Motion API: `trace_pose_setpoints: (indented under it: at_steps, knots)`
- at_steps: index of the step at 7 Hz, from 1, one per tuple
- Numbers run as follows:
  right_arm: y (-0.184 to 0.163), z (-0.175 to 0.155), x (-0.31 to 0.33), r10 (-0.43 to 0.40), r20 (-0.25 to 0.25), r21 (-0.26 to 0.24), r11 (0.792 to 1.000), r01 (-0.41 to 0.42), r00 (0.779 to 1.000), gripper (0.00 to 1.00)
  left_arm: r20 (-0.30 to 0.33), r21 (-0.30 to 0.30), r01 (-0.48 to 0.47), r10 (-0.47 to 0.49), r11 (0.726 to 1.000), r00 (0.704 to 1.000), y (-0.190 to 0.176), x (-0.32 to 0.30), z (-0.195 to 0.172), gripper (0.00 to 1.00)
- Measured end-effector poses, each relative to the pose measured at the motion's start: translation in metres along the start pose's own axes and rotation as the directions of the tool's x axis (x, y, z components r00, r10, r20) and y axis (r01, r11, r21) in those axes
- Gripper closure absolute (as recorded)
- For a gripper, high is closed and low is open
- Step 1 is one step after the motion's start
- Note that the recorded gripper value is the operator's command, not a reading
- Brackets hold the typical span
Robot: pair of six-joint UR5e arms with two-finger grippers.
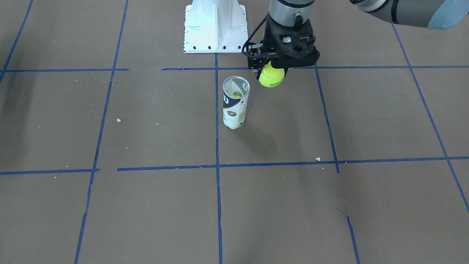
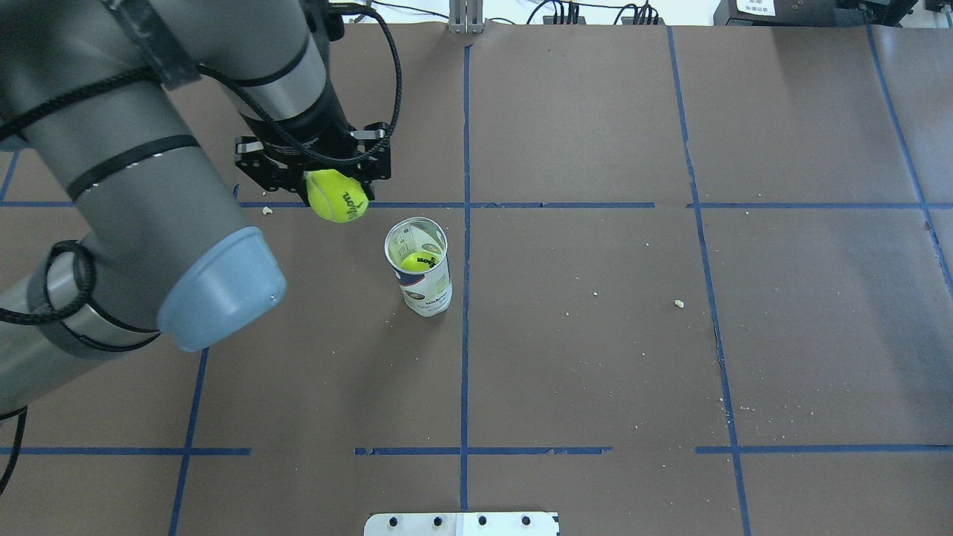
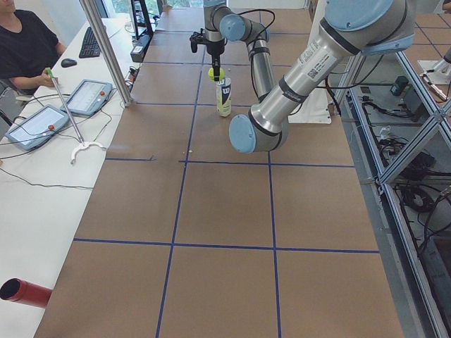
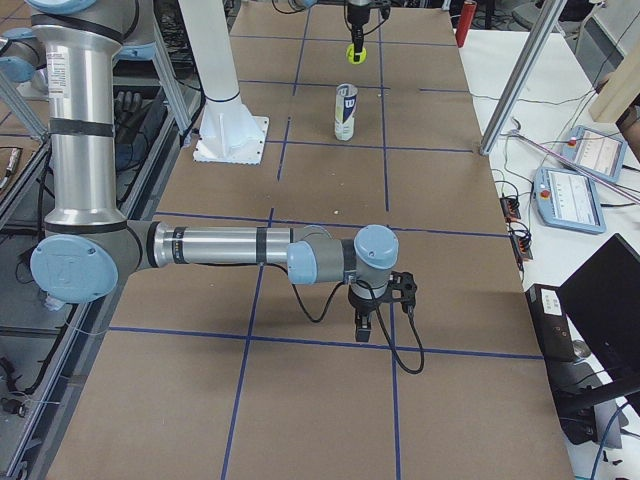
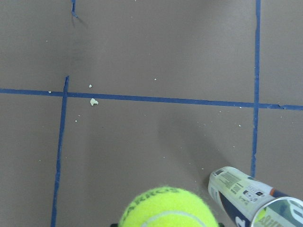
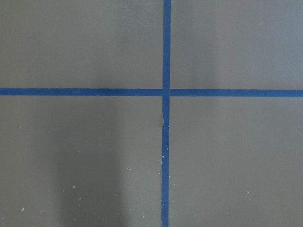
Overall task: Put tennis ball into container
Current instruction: 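Lift the ball with the left gripper and carry it toward the clear can, then lower the ball into the can's opening and open the left gripper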
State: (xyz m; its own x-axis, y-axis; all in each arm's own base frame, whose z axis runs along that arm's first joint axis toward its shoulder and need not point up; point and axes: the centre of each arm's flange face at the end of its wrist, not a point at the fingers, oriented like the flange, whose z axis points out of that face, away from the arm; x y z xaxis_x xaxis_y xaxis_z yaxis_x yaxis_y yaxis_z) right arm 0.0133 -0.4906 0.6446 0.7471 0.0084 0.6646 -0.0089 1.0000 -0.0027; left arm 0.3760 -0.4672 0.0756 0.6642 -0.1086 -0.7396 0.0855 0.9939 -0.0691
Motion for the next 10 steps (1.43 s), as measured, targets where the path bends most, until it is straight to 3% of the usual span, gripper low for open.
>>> trace_pose_setpoints:
  at_steps: [6, 7, 8, 10]
  knots:
    - [0.000, 0.000, 0.000, 0.000, 0.000, 0.000, 1.000, 0.000, 1.000, 0.00, -0.040, -0.036, -0.003, 0.001, 0.999, 0.999, 0.011, 0.039, 0.043, 1.00]
    - [0.000, 0.000, 0.000, 0.000, 0.000, 0.000, 1.000, 0.000, 1.000, 0.00, -0.045, -0.039, -0.008, 0.006, 0.999, 0.999, 0.013, 0.041, 0.045, 0.80]
    - [0.000, 0.000, 0.000, 0.000, 0.000, 0.000, 1.000, 0.000, 1.000, 0.00, -0.048, -0.041, -0.013, 0.011, 0.999, 0.999, 0.015, 0.042, 0.046, 0.01]
    - [0.000, 0.000, 0.000, 0.000, 0.000, 0.000, 1.000, 0.000, 1.000, 0.00, -0.057, -0.041, -0.026, 0.024, 0.999, 0.998, 0.019, 0.042, 0.045, 0.00]
